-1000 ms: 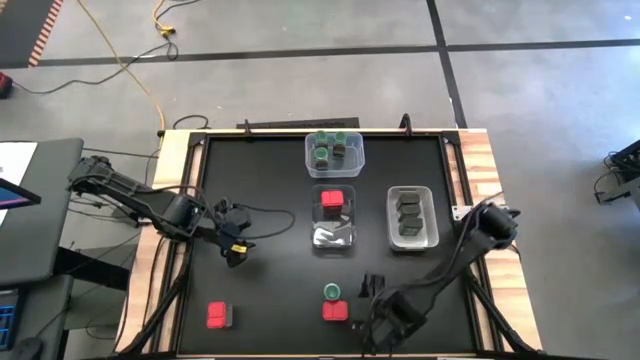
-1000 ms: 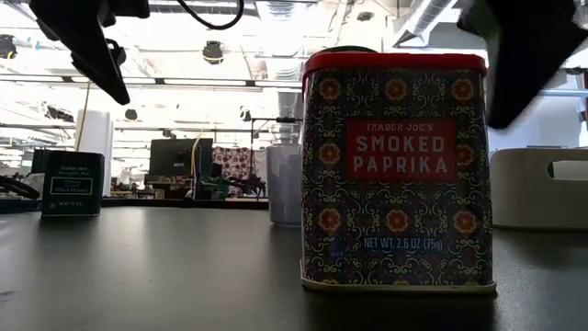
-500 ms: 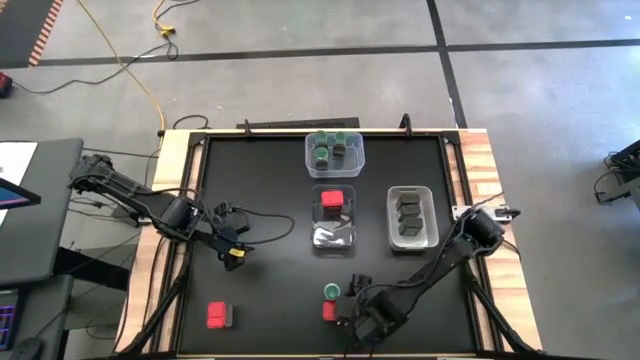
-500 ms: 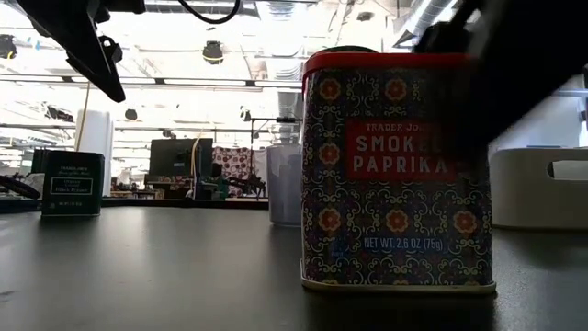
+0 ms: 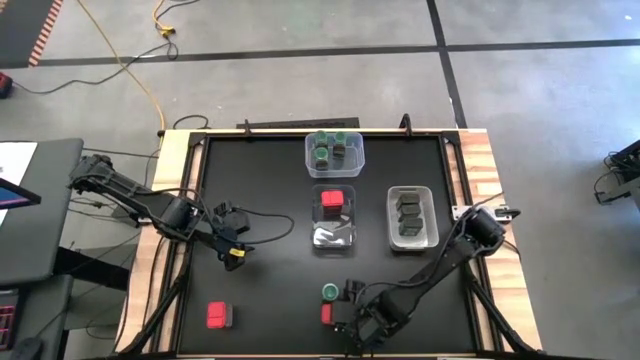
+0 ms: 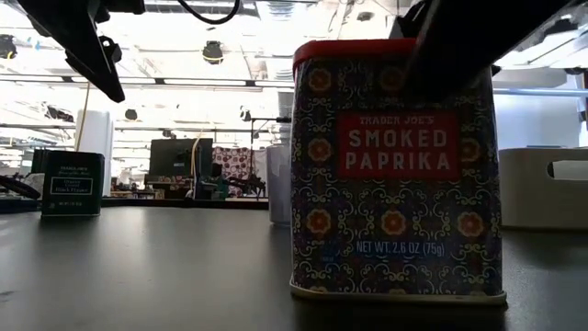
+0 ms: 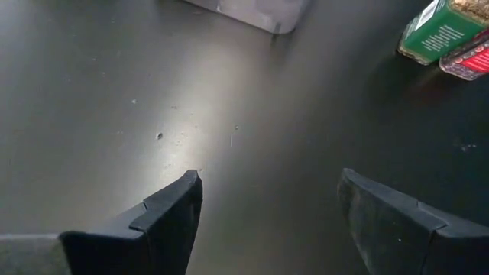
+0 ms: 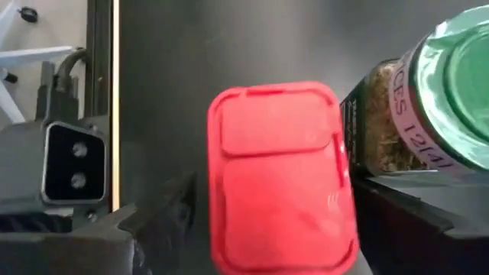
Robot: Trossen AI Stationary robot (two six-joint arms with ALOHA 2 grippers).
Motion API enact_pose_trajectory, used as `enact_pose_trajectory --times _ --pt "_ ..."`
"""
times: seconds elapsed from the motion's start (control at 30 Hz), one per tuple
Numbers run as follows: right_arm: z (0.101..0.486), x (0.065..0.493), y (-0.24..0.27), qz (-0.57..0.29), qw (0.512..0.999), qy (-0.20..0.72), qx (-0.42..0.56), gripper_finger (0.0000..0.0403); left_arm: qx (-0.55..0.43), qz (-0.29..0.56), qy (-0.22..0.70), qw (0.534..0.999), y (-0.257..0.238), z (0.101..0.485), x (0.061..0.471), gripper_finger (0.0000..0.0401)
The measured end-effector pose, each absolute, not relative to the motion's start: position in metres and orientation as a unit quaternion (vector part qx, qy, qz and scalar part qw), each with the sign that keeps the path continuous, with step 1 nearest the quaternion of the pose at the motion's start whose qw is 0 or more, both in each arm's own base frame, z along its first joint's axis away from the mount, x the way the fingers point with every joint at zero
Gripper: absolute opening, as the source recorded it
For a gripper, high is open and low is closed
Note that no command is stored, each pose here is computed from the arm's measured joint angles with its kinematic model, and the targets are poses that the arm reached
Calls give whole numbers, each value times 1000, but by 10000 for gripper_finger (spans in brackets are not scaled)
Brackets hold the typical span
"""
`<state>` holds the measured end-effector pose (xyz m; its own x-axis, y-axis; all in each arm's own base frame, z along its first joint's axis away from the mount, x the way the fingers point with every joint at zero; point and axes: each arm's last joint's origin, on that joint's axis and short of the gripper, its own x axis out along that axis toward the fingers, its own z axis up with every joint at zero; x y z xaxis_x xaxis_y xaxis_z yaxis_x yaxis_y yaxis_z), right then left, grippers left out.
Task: Sort spices by type
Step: Put the red seasoning can into the black transparent bin
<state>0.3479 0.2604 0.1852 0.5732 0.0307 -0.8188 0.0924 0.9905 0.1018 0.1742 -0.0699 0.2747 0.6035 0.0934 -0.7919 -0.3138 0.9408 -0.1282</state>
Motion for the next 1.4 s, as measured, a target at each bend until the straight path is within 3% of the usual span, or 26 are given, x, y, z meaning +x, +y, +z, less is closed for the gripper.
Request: enact_pose_trajectory --times 0.63,0.8,1.17,1.4 --pt "185 353 259 -11 888 453 79 237 -120 111 431 887 -70 275 174 292" --pt "191 342 264 -4 879 471 73 235 -119 111 431 887 -70 275 174 292" --pt "272 267 246 -73 873 481 43 235 -120 111 431 888 -70 275 174 292" --pt "320 278 176 -87 891 444 -22 235 -156 128 426 882 -70 275 174 292"
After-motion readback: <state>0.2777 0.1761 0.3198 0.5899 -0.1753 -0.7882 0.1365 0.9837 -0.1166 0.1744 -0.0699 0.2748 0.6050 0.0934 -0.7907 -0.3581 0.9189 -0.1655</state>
